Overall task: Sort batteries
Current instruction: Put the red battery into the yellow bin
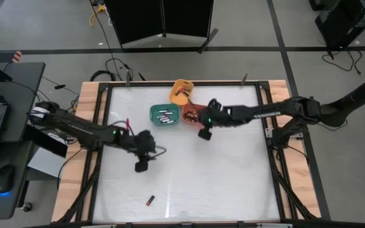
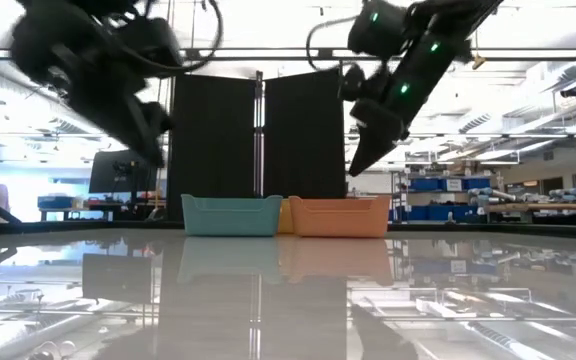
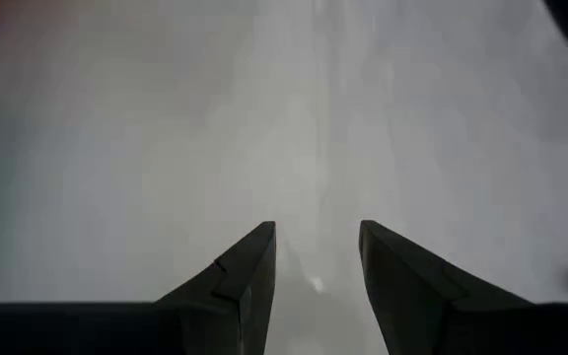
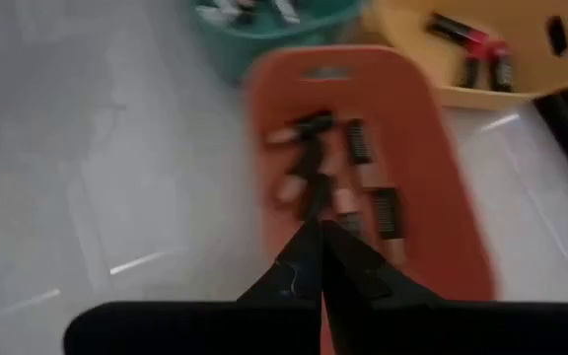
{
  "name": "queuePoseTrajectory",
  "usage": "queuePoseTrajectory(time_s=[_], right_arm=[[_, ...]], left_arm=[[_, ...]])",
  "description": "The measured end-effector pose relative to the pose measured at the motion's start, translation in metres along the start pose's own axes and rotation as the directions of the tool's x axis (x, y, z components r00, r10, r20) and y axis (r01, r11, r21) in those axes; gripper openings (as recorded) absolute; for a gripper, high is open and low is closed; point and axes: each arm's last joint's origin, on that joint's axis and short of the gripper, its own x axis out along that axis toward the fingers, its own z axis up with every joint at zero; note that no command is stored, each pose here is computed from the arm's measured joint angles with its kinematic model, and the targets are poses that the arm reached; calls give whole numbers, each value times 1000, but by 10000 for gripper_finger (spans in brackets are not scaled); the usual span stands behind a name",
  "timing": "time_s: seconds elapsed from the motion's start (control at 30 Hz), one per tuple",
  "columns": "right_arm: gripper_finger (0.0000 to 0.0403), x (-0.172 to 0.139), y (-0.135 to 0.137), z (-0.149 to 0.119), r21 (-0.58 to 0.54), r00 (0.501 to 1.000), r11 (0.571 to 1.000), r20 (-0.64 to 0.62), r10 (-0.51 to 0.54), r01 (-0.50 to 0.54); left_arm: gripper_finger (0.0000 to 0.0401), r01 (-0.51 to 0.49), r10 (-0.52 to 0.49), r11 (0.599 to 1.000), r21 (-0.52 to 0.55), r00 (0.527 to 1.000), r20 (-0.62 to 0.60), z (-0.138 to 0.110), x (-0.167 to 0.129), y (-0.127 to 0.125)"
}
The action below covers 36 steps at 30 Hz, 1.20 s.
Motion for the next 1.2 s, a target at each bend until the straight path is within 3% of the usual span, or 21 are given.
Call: queuePoseTrajectory(time_s=[0.13, 0.33, 0.6, 0.93, 1.1, 1.2], right_arm=[[25, -12, 35, -8, 4, 999, 999, 13, 43, -44], [8, -35, 87, -22, 12, 996, 999, 78, 49, -50], [17, -67, 137, -48, 84, 983, 992, 167, 76, -91], [18, -90, 163, -67, 148, 967, 980, 236, 96, -134], [12, -93, 166, -70, 151, 965, 978, 242, 101, -141], [11, -95, 167, -72, 147, 962, 980, 256, 90, -131]], left_arm=[[156, 45, -57, 992, -119, 993, -103, -4, -10, -30], [156, 116, -152, 956, -270, 981, -118, -11, -22, -76], [155, 78, -138, 944, -322, 976, -167, -21, -13, -136], [144, 8, -92, 955, -296, 958, -270, -14, 23, -197], [165, -23, -73, 957, -290, 945, -317, -17, 43, -206], [184, -112, 0, 945, -308, 940, -340, -22, 52, -200]])
